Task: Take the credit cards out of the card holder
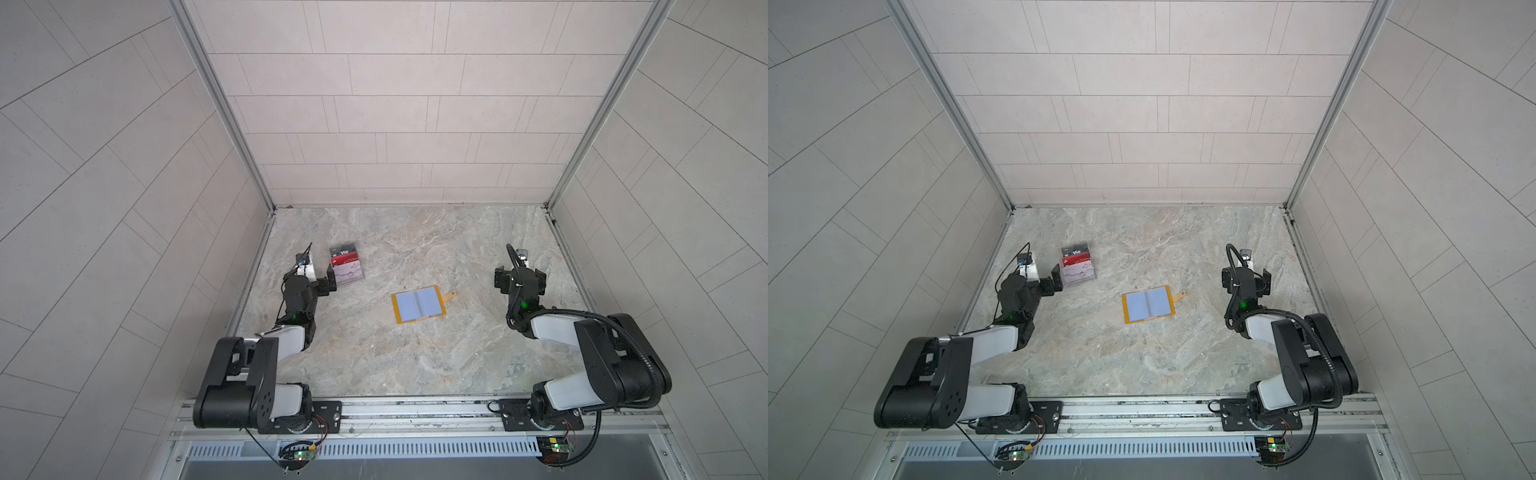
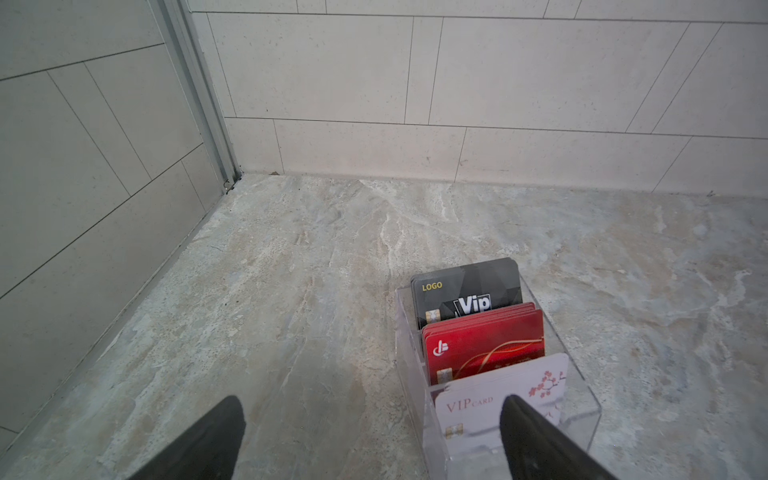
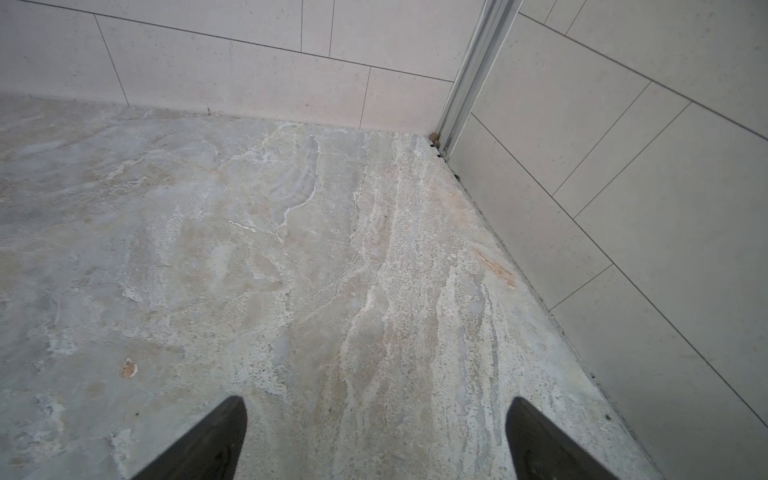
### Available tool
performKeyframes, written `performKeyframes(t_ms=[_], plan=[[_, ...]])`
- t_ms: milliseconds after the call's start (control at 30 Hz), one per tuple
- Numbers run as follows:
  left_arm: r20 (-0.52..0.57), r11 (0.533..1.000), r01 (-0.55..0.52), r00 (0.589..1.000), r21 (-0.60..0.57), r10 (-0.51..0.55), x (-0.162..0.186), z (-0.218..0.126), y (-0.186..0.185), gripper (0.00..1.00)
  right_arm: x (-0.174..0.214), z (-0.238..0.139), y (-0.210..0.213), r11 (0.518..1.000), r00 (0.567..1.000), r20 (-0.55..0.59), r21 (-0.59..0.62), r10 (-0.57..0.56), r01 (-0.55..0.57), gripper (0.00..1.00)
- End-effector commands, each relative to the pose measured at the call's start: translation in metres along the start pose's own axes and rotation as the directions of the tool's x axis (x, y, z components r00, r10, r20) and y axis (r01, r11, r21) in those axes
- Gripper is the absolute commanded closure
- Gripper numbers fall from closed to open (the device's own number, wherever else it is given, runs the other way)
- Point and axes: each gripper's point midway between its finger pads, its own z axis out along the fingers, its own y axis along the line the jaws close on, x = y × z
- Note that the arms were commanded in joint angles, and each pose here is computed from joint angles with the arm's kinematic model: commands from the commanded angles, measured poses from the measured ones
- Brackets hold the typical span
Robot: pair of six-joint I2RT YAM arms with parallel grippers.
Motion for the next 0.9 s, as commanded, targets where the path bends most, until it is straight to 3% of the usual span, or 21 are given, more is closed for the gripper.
performKeyframes(t_ms=[0, 200, 867], plan=[[0.034, 0.997, -0.073, 0.997, -0.02, 0.074, -0.008, 0.009, -0.01, 0.0, 0.001, 0.0, 0.003, 1.0, 0.999, 0.042, -0.022, 0.015, -0.014, 0.01], [0.021, 0.995, -0.054, 0.998, -0.082, 0.056, -0.007, 0.012, -0.001, 0.0, 0.002, 0.008, 0.006, 1.0, 0.998, 0.063, -0.014, 0.004, -0.003, 0.01], [0.023, 0.996, -0.047, 0.999, -0.076, 0.049, -0.007, 0.012, 0.001, 0.0, 0.004, 0.009, 0.005, 1.0, 0.999, 0.035, -0.008, 0.001, 0.0, 0.0]])
